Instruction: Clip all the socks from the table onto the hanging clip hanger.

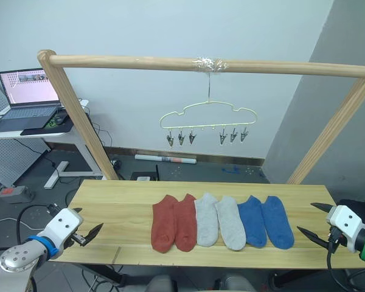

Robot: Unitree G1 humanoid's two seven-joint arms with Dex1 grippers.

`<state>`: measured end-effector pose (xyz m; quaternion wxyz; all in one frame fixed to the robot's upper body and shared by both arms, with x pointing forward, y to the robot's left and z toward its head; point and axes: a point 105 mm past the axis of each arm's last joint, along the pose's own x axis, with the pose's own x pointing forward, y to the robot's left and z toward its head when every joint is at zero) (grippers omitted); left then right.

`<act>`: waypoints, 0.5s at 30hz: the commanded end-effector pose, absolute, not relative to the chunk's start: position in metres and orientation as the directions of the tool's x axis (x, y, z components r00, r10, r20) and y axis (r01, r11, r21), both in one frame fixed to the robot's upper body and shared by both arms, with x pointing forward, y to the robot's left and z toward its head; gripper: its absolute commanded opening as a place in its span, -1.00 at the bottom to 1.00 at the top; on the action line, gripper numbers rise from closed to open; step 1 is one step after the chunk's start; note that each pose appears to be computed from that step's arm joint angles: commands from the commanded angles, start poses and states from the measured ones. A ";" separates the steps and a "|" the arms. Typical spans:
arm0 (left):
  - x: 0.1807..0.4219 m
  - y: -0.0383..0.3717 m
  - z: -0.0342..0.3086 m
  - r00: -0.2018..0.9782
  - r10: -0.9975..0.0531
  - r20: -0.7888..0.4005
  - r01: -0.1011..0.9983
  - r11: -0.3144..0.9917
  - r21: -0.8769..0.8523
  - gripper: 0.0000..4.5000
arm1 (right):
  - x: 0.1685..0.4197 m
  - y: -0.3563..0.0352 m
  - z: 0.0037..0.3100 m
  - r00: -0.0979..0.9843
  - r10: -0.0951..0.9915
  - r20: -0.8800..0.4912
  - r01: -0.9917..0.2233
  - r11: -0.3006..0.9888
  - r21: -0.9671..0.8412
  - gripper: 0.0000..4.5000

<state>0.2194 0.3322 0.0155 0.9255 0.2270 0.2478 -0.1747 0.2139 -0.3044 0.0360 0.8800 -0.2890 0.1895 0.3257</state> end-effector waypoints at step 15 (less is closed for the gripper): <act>0.233 0.354 0.036 0.900 -0.220 -0.376 0.363 0.857 0.367 0.99 | 0.220 -0.321 0.047 0.773 0.421 -0.474 -0.625 0.634 -0.456 1.00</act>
